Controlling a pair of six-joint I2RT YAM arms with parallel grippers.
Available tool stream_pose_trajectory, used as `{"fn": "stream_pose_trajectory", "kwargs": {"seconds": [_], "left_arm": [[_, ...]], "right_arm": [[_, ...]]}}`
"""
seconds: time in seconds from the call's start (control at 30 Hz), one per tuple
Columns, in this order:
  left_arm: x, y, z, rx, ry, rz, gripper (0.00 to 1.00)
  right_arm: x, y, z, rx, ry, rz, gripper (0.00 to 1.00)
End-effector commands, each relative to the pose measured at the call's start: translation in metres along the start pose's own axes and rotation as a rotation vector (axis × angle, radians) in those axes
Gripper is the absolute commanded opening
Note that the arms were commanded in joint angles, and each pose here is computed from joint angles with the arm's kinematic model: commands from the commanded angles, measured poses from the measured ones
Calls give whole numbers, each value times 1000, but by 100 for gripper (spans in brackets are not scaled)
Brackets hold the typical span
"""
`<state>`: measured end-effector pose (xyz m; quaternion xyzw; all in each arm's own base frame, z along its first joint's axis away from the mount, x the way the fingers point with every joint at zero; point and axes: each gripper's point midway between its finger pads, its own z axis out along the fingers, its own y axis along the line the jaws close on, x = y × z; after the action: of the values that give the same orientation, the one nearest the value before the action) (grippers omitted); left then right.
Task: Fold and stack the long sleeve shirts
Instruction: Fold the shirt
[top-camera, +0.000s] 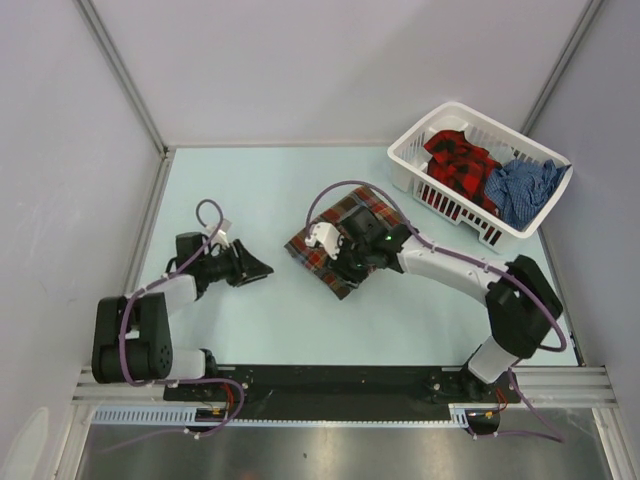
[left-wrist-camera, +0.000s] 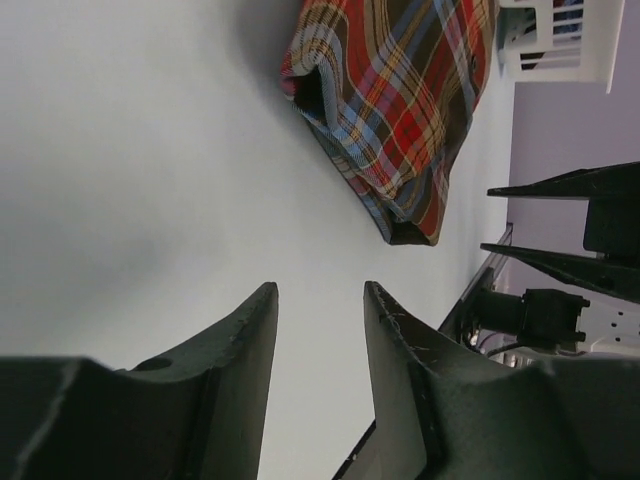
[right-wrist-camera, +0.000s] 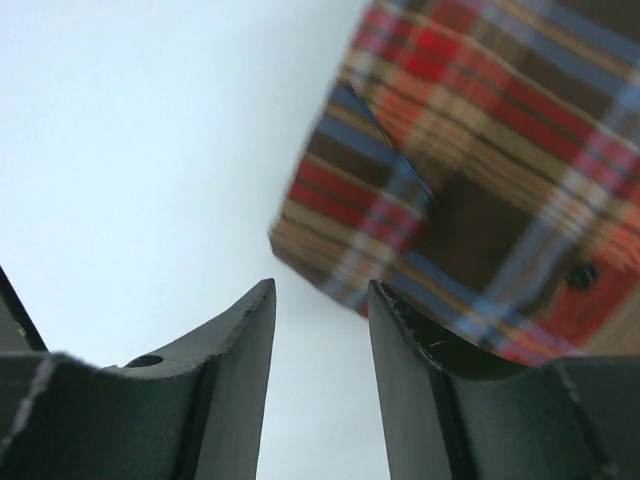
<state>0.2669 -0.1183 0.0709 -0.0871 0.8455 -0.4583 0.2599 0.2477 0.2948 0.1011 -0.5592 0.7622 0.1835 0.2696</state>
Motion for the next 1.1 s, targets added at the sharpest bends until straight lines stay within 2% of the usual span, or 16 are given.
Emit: {"fn": "stream_pose_trajectory", "kwargs": {"seconds": [0.0,0.07,0.1,0.2,0.3,0.37,0.47,0.6,0.67,0.77,0.97,1.07], "left_arm": [[-19,-7,23,-21,-45,15,46],[-35,-8,33,-20,-81,75,47],[-54,-14,37,-14,-108,160,46],[-55,-32,62,12,-47,291,54],[-51,-38,81,17,-5,349,62],[-47,-38,92,9,12,362,64],[-46,-32,107,-28,27,376,61],[-49,-17,127,-106,75,422,48],[-59,-10,127,-168,56,448,47],[-73,-12,117,-181,11,478,59],[-82,-40,83,-122,-55,541,63],[-79,-35,82,-144,-41,564,66]], "right_arm": [[-44,-2,26,20,-78,33,45],[-48,-13,26,41,-99,58,45],[-49,-15,24,35,-112,70,46],[-45,-26,10,23,-133,120,48],[-38,-41,-9,-5,-160,206,50],[-31,-46,-18,-17,-160,240,51],[-17,-59,-31,9,-152,262,56],[3,-77,-48,28,-148,329,59],[10,-80,-53,35,-144,337,59],[22,-82,-57,47,-133,337,59],[30,-82,-52,51,-119,334,59],[32,-88,-50,70,-117,334,58]]}}
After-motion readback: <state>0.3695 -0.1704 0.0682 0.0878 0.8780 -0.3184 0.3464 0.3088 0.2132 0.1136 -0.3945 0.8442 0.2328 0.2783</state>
